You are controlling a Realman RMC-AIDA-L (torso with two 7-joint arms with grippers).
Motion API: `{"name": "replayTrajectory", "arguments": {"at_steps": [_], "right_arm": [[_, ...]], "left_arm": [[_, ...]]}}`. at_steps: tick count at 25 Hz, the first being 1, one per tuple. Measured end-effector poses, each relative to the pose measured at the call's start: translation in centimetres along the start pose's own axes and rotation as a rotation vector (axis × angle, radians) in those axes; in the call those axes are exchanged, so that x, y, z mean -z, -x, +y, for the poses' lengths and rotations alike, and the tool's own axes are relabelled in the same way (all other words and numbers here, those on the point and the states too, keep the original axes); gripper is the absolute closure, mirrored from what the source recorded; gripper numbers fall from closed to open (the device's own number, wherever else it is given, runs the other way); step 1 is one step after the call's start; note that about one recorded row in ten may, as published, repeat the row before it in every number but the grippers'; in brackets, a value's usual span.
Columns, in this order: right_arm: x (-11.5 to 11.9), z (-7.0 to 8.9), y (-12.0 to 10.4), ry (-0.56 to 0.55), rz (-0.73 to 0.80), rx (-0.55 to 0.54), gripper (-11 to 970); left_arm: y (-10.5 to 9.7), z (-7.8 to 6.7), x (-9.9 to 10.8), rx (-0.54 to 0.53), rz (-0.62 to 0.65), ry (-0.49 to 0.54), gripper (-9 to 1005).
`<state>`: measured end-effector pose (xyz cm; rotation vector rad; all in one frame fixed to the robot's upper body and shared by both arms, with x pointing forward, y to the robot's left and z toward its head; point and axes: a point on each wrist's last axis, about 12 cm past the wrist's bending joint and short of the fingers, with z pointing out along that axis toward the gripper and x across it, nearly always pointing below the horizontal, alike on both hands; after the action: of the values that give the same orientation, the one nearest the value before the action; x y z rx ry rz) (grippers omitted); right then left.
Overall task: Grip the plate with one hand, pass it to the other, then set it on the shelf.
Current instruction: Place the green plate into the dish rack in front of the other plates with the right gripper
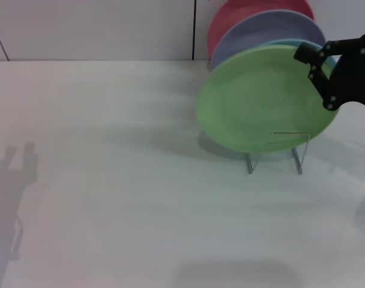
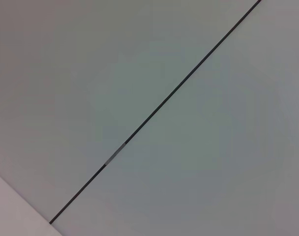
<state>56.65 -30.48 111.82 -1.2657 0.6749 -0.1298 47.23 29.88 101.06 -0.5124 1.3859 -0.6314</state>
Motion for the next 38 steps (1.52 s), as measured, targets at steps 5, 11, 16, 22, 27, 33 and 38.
{"name": "replayTrajectory", "arguments": {"at_steps": [5, 11, 16, 22, 27, 33, 38], "right_arm": [[0.0, 0.1, 0.0, 0.001, 0.004, -0.002, 946], [-0.2, 0.5, 0.0, 0.005, 0.014, -0.006, 946], [-0.3, 0.9, 0.0, 0.011, 0.029, 0.008, 948], [-0.4, 1.1, -0.1, 0.035, 0.03, -0.024, 929], [-0.5, 0.8, -0.3, 0.042, 0.041, -0.054, 913], [-0.5, 0.8, -0.5, 0.021, 0.061, -0.062, 824], [-0.1, 0.8, -0.4, 0.005, 0.065, -0.072, 750]], "left_arm": [[0.0, 0.0, 0.0, -0.001, 0.001, 0.001, 517], [0.1, 0.1, 0.0, -0.003, 0.001, 0.001, 517], [0.1, 0.1, 0.0, -0.005, 0.001, 0.002, 517], [0.2, 0.2, -0.1, -0.009, 0.0, 0.002, 517], [0.2, 0.2, -0.2, -0.005, -0.001, -0.001, 517], [0.2, 0.1, -0.2, -0.002, 0.001, -0.002, 517], [0.1, 0.1, -0.3, -0.001, 0.001, -0.003, 516]]}}
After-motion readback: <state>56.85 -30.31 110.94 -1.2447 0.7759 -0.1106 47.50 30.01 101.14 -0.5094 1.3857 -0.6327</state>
